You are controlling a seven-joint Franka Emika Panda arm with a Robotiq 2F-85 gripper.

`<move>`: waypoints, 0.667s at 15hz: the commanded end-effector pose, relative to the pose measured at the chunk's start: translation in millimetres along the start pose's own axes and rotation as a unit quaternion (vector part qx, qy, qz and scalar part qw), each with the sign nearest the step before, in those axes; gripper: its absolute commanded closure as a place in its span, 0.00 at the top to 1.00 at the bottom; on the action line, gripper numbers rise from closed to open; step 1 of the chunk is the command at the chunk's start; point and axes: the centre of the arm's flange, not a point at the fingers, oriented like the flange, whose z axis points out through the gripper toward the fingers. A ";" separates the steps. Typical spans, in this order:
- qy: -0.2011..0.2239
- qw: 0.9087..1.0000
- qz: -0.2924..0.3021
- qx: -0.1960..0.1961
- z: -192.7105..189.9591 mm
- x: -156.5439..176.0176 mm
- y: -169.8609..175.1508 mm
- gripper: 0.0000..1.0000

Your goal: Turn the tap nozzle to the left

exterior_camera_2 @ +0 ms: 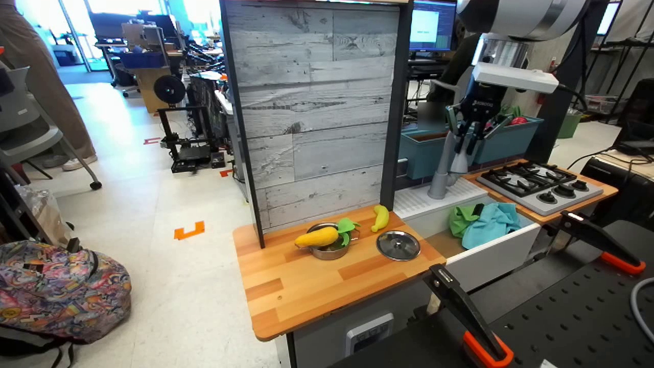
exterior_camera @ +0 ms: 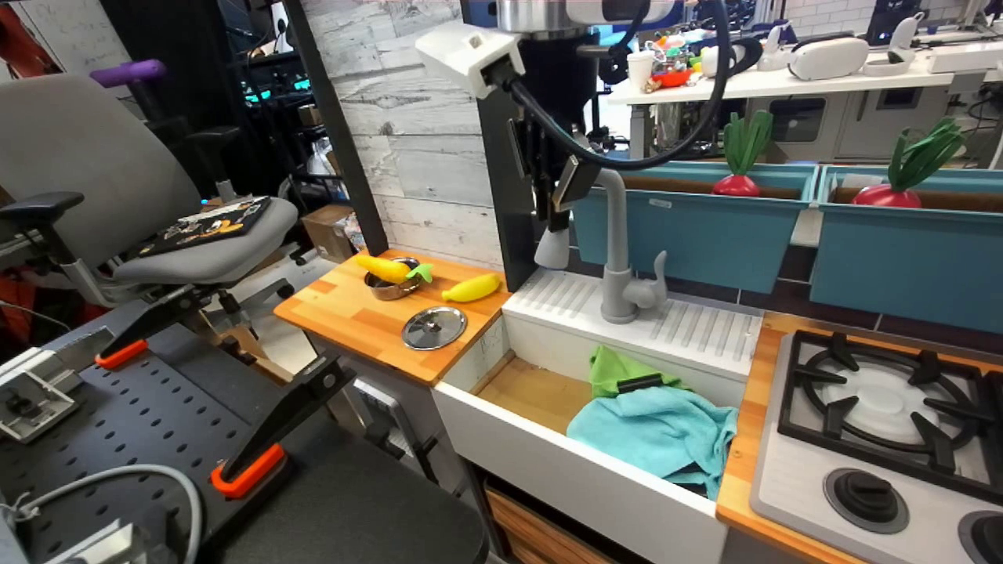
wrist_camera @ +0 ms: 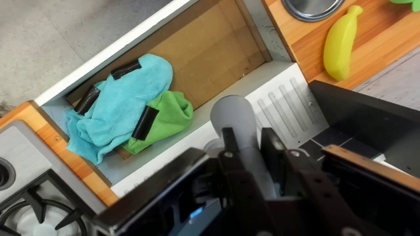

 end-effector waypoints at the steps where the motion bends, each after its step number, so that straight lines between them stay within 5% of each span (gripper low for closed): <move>1: 0.001 0.998 0.032 0.062 -1.0 16.8 -46.9 0.02; 8: 0.021 0.988 0.052 0.144 -22.1 30.8 -104.1 0.02; 9: 0.020 0.987 0.057 0.147 -25.1 33.3 -103.4 0.28; 10: 0.020 0.987 0.058 0.151 -27.5 35.4 -102.6 0.33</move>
